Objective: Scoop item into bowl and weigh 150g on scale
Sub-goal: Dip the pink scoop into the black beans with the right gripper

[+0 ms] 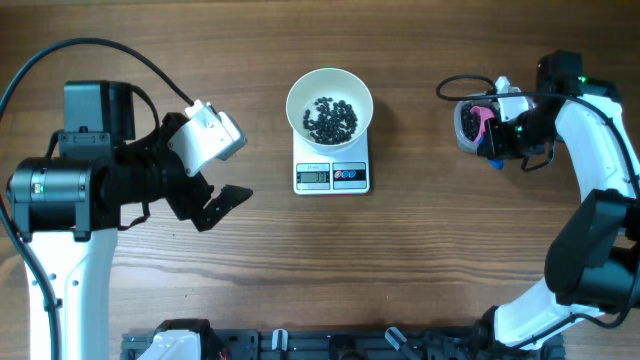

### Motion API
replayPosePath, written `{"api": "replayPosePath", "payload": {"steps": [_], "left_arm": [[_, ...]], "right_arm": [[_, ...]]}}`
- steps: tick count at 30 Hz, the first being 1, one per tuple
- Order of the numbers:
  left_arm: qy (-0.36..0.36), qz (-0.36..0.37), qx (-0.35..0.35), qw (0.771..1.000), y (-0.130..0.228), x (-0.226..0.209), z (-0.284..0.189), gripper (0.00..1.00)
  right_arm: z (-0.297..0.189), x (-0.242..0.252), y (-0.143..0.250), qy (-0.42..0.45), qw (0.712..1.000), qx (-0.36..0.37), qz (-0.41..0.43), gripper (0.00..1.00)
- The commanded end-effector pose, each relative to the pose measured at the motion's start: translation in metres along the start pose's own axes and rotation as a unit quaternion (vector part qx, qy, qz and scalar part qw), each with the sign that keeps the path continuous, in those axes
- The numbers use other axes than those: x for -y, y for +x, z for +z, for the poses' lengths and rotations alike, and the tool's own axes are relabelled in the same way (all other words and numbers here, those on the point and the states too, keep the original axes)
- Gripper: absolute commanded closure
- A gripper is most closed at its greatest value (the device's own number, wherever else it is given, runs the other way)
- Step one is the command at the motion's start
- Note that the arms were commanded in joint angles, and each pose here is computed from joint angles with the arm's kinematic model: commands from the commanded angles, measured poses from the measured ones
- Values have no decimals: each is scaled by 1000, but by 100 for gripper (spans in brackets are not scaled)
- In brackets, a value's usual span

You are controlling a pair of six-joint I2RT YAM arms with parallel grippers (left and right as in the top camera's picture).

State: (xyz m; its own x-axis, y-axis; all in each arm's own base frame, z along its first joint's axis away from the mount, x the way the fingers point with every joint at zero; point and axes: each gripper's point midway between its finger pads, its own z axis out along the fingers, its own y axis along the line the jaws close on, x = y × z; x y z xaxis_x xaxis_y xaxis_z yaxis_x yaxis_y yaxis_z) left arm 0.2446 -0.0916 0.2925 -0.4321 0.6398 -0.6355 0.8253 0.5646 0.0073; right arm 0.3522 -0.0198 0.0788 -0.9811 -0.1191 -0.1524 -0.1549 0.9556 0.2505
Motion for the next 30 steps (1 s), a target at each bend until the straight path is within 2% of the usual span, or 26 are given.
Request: {"api": "replayPosePath", "payload": {"steps": [1,12,22,30], "left_arm": [[-8,10,5,1000,-3,-2,-5,0],[-8,10,5,1000,-3,-2,-5,0],[-8,10,5,1000,-3,-2,-5,0],[-8,10,5,1000,-3,-2,-5,0]], "right_arm": [[13,-5,-10,-27,1000,6,-5,96],[31,-19,-16,-127,992,16,22,96],[18,19,-8,-132,985,34,104,96],[0,36,-9,-181,969,79,150,96]]}}
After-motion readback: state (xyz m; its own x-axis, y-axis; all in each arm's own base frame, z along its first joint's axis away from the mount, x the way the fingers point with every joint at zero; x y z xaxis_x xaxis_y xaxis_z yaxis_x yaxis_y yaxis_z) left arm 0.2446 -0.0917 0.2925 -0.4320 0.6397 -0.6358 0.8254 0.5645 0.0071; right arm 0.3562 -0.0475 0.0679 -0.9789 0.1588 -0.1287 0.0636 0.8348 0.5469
